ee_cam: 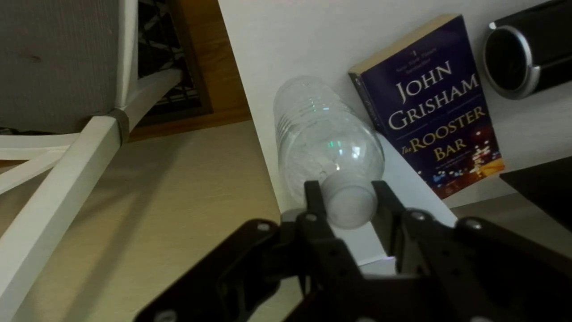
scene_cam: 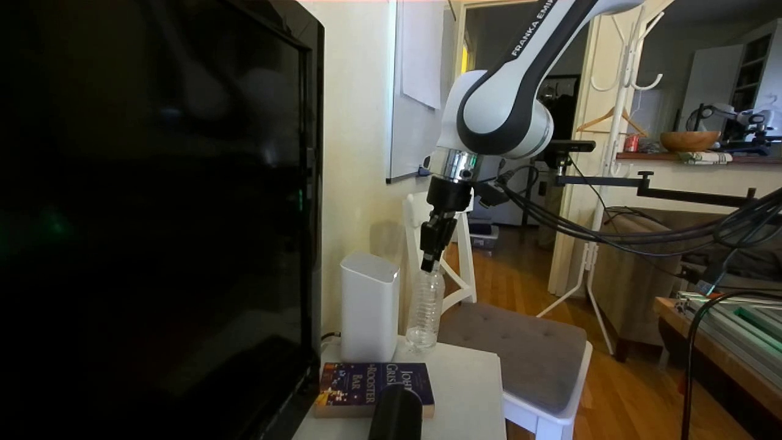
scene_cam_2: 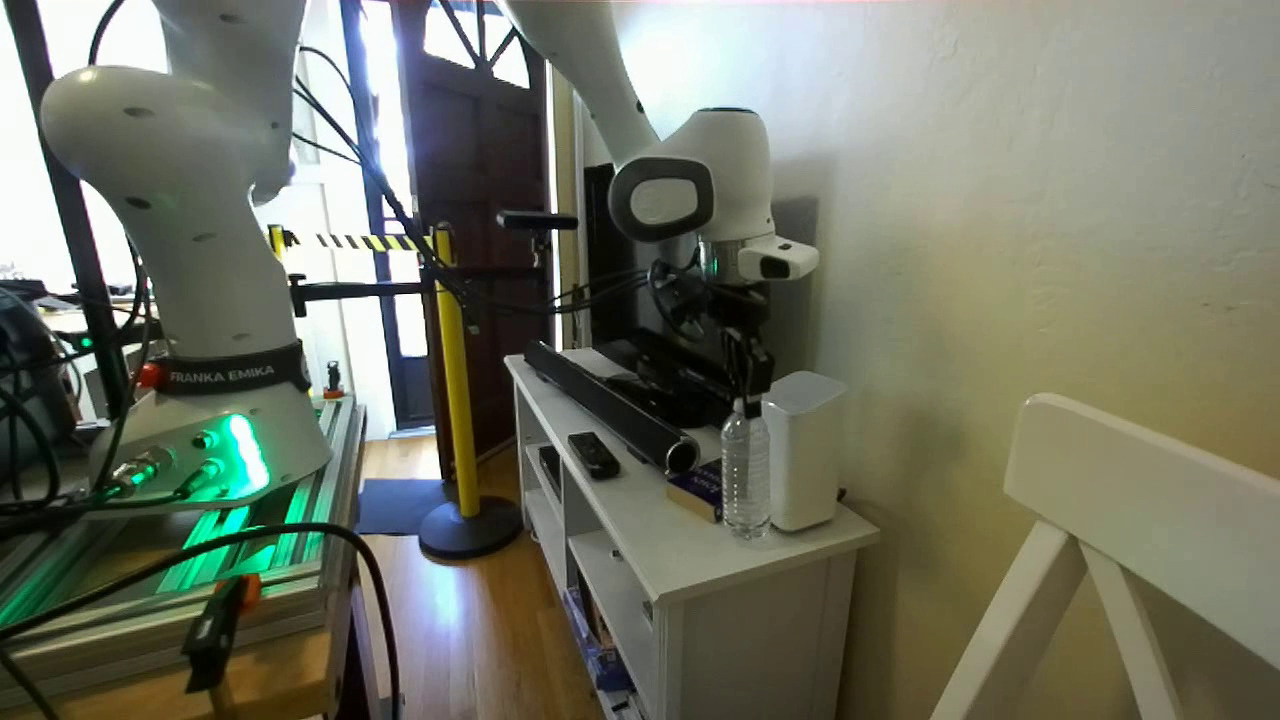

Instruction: Put the empty clear bottle on the TV cabinet.

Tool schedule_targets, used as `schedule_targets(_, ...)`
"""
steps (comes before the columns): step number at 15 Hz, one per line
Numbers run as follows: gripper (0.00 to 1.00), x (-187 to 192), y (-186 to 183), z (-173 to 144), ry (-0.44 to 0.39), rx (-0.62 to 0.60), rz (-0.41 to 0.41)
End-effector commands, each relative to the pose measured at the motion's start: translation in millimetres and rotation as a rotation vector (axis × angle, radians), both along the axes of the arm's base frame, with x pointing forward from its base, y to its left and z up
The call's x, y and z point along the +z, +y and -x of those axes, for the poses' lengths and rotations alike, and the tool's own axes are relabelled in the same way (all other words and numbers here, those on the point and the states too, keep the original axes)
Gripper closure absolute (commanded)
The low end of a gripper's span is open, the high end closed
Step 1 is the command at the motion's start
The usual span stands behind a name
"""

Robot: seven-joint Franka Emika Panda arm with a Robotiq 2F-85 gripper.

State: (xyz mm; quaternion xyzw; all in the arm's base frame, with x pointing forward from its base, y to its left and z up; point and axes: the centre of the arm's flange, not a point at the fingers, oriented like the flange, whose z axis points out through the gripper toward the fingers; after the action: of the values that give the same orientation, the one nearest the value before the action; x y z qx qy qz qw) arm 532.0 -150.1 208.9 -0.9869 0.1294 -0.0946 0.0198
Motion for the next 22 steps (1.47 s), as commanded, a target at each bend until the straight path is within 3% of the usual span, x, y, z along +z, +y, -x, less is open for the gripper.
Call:
schedule_targets(1,0.92,-8,-1,-11,-0.003,0.024,0.013)
schedule_targets(6,0.92,-13,0,-11,0.000,0.030,0.003)
schedule_targets(7,0.44,-12,0,-11,-0.001,0.031,0.001)
schedule_targets(9,0.37,-8,2,-7,-0.008,0.036,0.000)
schedule_targets(14,0.02,25,17,7,-0.045,0.077,0.000)
schedule_targets(19,0.00,53,44,53,-0.033,0.092,-0.047)
schedule_targets(22,0.00,48,63,87,-0.034,-0.001,-0.115)
